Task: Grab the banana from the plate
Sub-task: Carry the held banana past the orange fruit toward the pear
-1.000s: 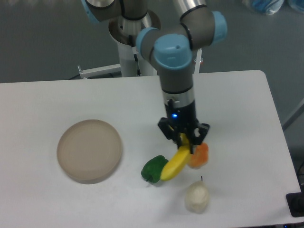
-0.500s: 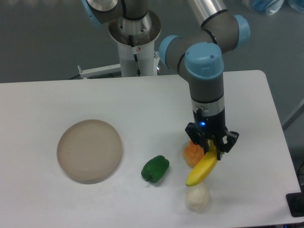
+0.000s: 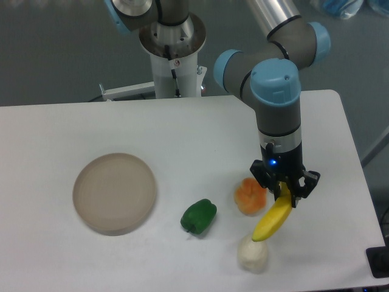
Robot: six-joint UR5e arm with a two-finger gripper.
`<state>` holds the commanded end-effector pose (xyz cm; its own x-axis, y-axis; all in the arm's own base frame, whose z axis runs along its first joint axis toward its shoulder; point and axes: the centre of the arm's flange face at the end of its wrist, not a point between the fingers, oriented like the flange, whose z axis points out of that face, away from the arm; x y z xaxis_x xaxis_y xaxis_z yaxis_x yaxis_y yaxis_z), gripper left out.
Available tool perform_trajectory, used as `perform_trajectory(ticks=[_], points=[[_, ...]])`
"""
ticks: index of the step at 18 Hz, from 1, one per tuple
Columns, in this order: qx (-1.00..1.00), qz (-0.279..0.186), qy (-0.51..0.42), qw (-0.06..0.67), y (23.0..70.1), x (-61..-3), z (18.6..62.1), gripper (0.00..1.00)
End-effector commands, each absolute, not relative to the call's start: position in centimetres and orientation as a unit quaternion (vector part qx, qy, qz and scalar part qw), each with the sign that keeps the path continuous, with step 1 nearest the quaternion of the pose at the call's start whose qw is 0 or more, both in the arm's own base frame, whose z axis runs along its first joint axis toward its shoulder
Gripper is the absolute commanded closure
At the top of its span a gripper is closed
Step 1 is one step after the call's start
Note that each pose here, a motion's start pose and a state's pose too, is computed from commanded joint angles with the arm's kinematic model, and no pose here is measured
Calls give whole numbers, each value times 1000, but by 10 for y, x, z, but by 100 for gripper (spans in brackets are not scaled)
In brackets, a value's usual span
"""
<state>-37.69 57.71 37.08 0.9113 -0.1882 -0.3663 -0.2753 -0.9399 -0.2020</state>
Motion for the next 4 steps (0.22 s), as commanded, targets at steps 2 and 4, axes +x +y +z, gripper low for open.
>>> perform_trajectory(ticks=[2,4], points=[[-970,173,119,124,577,-377,369,66],[-970,173,119,124,577,-376,369,66]])
